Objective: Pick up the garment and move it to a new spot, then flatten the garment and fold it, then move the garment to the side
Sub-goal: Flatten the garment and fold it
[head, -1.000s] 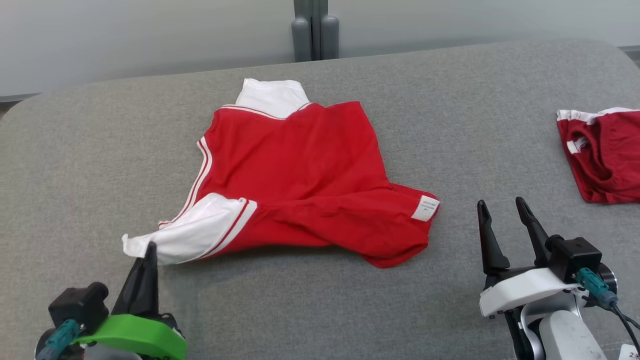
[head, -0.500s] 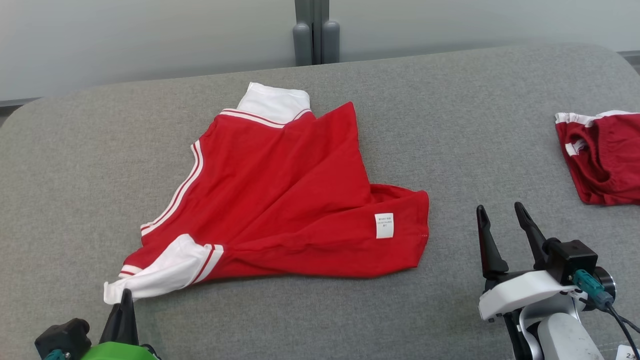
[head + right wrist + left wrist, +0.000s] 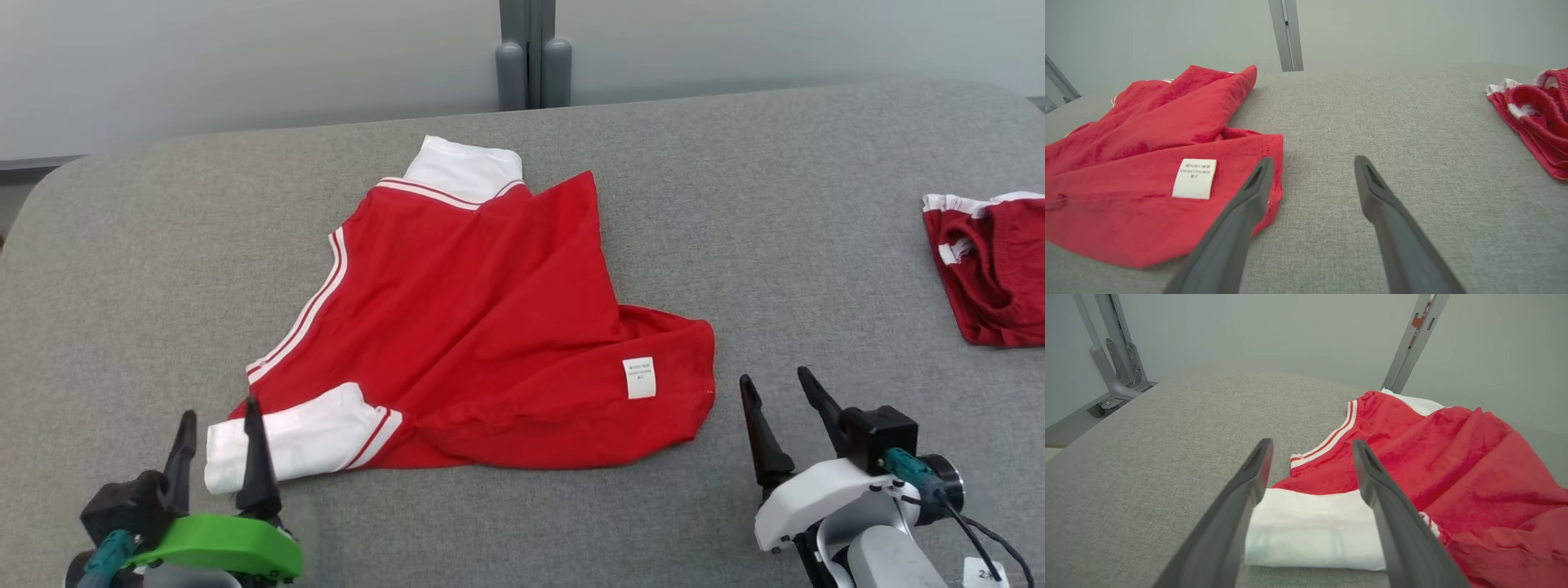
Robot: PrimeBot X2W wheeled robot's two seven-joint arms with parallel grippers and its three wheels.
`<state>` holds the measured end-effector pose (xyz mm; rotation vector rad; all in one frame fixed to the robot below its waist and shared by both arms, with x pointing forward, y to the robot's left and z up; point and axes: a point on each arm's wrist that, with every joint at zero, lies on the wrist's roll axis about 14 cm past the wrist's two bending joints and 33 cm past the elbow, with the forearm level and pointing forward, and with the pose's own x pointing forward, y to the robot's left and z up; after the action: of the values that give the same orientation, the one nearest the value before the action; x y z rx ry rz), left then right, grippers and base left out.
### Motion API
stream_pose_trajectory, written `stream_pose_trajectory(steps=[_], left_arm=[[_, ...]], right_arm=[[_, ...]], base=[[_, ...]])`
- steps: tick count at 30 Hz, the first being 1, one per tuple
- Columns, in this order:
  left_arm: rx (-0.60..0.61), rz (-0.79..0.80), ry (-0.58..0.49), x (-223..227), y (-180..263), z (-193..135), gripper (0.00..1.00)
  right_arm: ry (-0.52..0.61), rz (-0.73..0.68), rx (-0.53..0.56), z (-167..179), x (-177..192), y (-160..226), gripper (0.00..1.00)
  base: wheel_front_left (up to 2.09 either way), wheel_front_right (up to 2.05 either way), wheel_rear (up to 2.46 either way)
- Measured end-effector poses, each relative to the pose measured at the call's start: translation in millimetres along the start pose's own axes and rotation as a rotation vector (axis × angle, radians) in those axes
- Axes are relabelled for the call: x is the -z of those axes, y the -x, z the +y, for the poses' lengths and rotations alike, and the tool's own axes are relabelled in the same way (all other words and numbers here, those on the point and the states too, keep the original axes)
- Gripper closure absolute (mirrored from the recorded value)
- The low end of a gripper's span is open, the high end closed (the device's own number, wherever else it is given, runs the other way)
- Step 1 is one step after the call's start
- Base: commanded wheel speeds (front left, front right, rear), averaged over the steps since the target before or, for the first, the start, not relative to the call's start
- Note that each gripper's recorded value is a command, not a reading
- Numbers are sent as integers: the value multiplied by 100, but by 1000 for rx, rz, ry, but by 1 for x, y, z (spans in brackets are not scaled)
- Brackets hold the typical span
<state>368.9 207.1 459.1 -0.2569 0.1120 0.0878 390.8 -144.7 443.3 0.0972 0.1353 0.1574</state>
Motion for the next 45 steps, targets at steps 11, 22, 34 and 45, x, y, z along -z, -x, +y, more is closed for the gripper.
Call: stream_pose_trajectory(steps=[11, 22, 34, 45], left_arm=[[117, -21, 18, -4, 1, -47, 0], [123, -30, 14, -6, 6, -50, 0], [122, -37, 13, -8, 9, -50, 0], [149, -29, 18, -5, 6, -61, 0]], right_arm=[[60, 186, -87, 23, 42, -18, 0], [66, 261, -142, 39, 60, -29, 100], [132, 107, -105, 20, 3, -68, 100], [178, -87, -92, 14, -68, -95, 100]], base=[[0, 0, 0], [0, 0, 0], [0, 0, 0], [0, 0, 0]])
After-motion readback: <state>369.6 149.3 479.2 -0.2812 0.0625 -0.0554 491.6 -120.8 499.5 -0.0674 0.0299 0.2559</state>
